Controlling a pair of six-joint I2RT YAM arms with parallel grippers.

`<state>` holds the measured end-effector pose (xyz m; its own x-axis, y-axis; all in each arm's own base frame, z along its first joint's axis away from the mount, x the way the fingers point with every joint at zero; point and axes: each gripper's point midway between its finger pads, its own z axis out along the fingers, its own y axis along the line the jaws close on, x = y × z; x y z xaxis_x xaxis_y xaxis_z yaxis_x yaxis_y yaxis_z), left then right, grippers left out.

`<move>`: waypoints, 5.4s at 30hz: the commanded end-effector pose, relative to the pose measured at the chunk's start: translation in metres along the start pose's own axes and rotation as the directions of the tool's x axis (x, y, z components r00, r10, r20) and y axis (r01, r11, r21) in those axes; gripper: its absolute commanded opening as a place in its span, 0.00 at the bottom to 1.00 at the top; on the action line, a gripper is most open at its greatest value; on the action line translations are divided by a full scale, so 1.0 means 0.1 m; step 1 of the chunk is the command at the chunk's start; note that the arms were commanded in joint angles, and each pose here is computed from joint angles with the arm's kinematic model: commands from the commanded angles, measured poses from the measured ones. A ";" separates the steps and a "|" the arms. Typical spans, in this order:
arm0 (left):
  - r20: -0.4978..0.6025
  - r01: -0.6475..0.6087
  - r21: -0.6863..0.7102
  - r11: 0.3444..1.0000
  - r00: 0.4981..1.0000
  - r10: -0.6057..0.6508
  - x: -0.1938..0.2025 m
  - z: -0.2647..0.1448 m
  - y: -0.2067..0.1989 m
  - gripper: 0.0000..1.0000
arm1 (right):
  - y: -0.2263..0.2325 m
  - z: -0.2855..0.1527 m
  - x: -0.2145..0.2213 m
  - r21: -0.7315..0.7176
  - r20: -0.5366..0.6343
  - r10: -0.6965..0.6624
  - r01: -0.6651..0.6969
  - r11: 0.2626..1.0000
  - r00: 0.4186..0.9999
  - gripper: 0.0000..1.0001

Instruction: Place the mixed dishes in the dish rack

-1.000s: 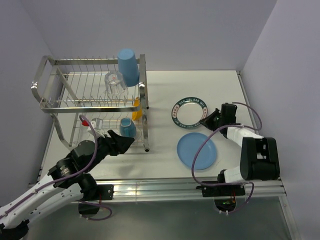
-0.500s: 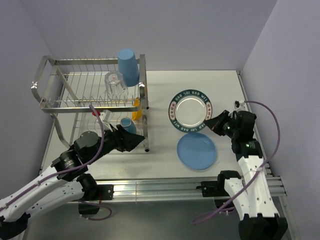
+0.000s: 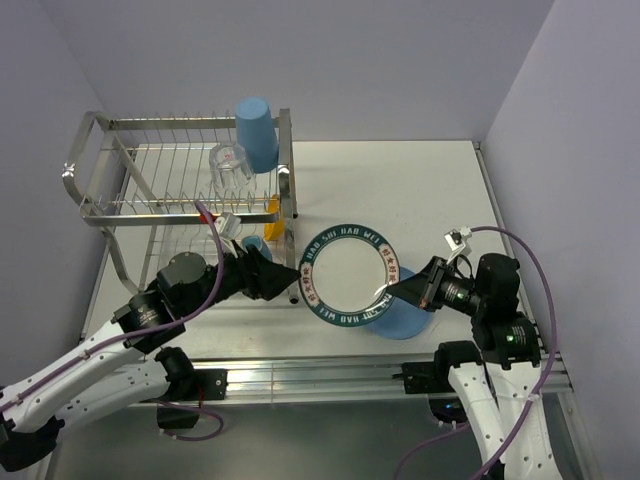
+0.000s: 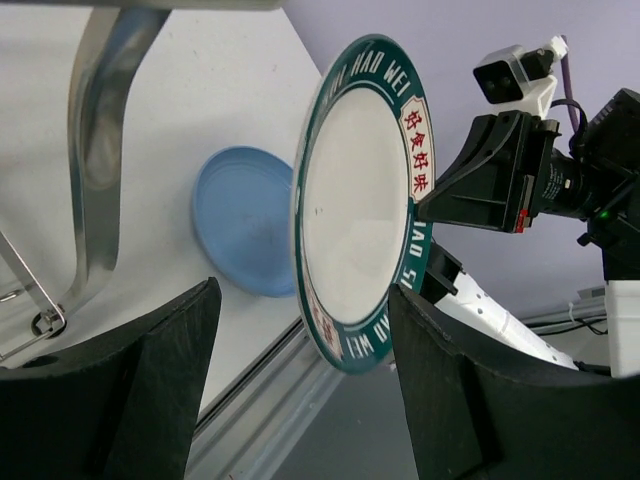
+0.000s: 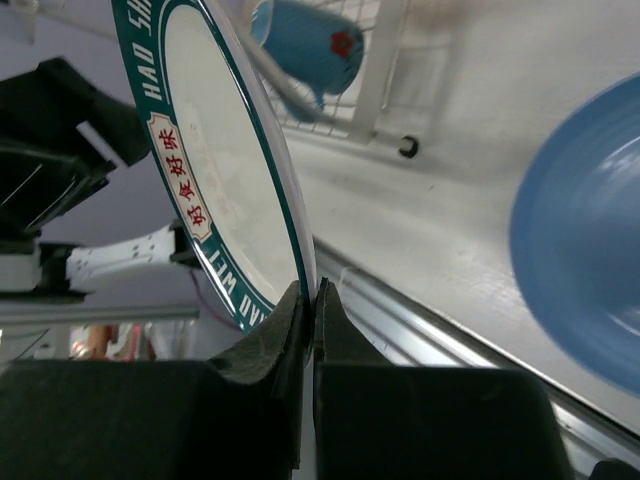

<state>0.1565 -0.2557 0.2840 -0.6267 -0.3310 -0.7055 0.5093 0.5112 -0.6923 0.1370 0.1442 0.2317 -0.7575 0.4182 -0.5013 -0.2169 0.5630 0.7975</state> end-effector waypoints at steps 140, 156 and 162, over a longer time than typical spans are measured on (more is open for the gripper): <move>0.041 -0.284 -0.912 0.296 0.654 0.755 -2.77 -0.83 0.48 0.37 | 0.72 0.18 0.18 -0.195 -0.087 -0.095 0.076 0.978 0.992 1.00; 0.068 -0.233 -0.931 0.281 0.645 0.761 -2.87 -1.01 0.44 0.82 | 0.63 0.25 0.18 -0.157 -0.089 -0.089 0.074 0.985 0.992 1.00; 0.072 -0.186 -0.951 0.248 0.645 0.761 -2.90 -1.22 0.44 0.86 | 0.45 0.33 0.14 -0.068 -0.063 -0.050 0.046 0.997 0.997 1.00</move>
<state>0.3023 -0.0611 0.4560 -0.0194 0.1565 -0.9875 -0.2592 0.9531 0.1561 0.1244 0.2025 0.2544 -0.8092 0.3047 -0.5024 -0.3153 0.4962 0.8089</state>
